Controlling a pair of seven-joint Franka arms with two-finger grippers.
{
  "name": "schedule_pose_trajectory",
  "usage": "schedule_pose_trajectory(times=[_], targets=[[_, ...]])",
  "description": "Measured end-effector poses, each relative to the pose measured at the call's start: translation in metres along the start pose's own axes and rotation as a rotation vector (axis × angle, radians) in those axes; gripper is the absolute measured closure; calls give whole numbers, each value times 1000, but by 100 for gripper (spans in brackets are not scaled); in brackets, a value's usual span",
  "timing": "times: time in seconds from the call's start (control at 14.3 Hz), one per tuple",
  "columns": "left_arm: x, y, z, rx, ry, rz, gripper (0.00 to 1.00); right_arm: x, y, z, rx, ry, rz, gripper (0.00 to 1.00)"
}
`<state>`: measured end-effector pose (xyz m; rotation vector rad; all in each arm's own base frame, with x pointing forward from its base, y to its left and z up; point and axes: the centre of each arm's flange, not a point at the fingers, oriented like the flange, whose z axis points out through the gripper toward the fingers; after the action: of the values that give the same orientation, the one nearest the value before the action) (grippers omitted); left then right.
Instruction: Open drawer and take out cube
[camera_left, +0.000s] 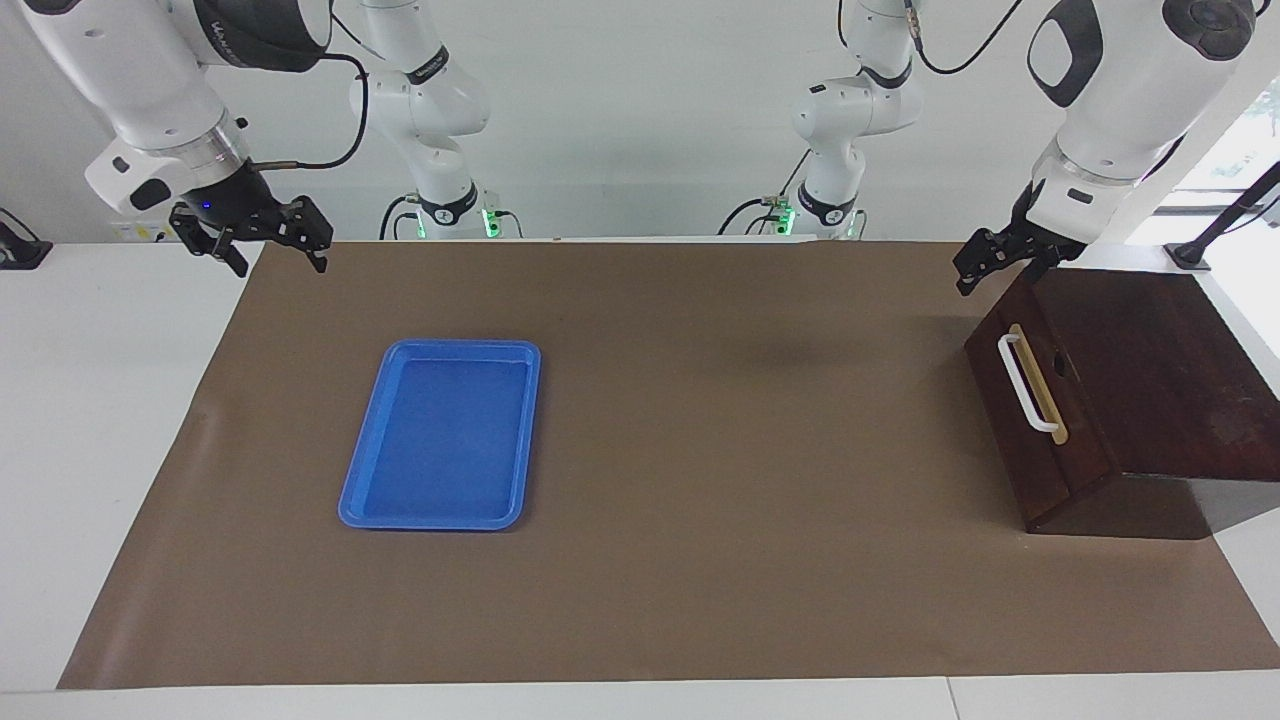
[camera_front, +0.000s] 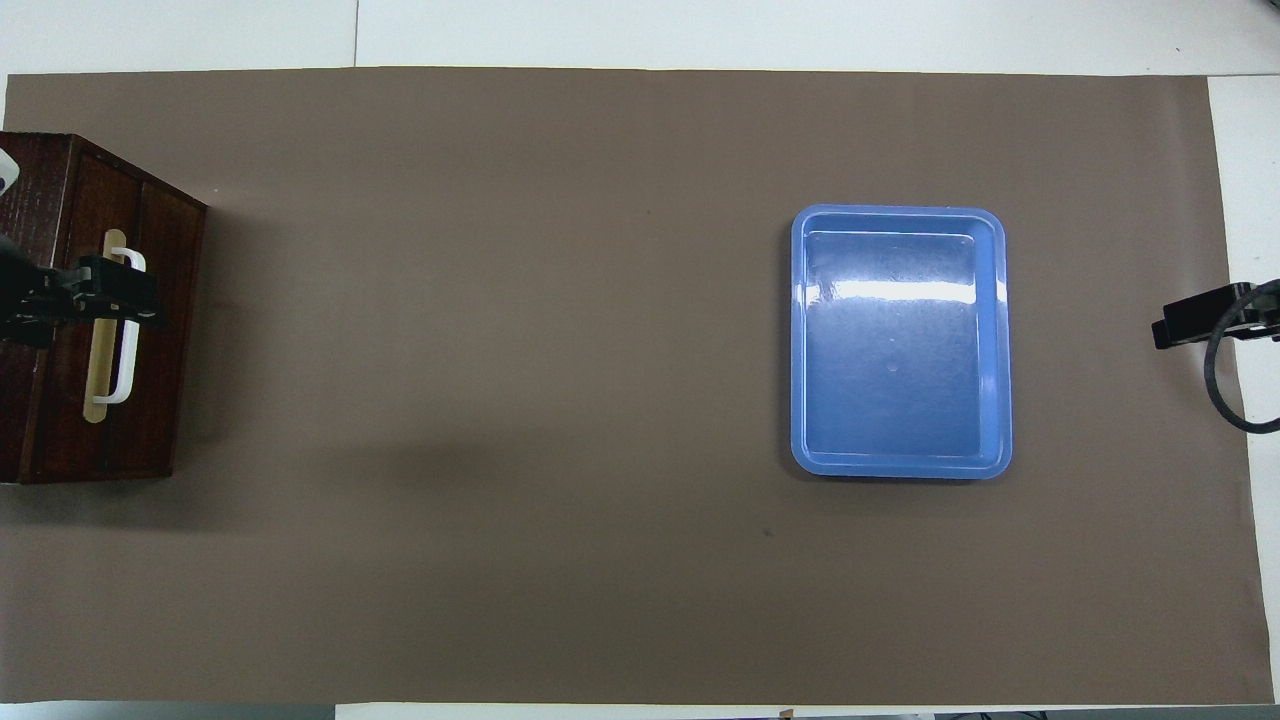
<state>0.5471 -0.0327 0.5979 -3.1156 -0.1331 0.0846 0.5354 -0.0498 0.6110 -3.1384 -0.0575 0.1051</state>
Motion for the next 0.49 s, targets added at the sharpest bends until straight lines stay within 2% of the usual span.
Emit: schedule_pose_trajectory(times=[0.49], targets=[[-3, 22, -1, 2, 5, 48, 0, 0, 1, 0, 0, 0, 2, 0]])
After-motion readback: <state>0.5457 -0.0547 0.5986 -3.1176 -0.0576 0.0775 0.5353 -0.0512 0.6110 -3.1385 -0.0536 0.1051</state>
